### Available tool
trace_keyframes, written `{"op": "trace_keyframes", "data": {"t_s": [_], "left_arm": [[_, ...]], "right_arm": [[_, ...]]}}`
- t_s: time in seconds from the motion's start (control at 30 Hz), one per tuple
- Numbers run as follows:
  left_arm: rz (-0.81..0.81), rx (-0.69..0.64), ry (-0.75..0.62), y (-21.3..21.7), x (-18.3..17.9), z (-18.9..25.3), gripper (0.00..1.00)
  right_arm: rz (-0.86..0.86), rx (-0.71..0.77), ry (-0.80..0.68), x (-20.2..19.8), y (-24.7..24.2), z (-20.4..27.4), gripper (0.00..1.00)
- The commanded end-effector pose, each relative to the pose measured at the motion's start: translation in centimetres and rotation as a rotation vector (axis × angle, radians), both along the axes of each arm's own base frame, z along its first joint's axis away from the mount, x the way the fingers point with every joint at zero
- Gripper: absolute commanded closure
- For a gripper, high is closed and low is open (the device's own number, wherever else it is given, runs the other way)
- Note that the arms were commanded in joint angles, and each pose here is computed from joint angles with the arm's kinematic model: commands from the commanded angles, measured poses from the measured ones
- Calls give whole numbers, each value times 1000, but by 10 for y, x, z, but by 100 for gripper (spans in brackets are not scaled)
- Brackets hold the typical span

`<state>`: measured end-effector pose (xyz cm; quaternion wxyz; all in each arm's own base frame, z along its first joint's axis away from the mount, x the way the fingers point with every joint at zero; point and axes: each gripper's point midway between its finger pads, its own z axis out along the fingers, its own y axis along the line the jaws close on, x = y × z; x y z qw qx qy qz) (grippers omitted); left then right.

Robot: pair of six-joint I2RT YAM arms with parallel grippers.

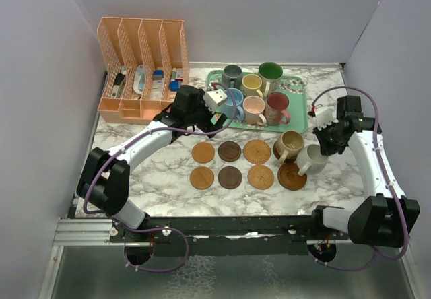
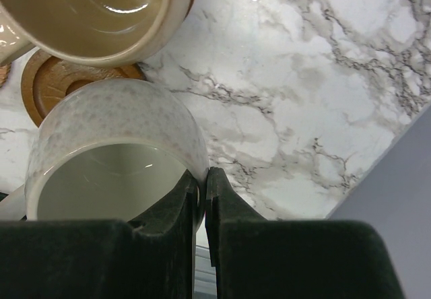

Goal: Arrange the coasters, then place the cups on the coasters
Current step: Place the cup on the coaster.

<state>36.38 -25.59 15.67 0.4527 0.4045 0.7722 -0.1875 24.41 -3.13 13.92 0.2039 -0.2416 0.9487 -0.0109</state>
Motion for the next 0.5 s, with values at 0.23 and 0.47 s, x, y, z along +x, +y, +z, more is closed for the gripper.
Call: {"op": "trace_keyframes", "data": {"t_s": [0.23,0.47], "left_arm": [[-2,8,-28,-3,4,7,1],[-4,13,-27,-2,4,5,1]], "right_arm": [[2,18,-30,-3,29,-19,99],[-8,-4,-20,-8,35,-28,99]]}}
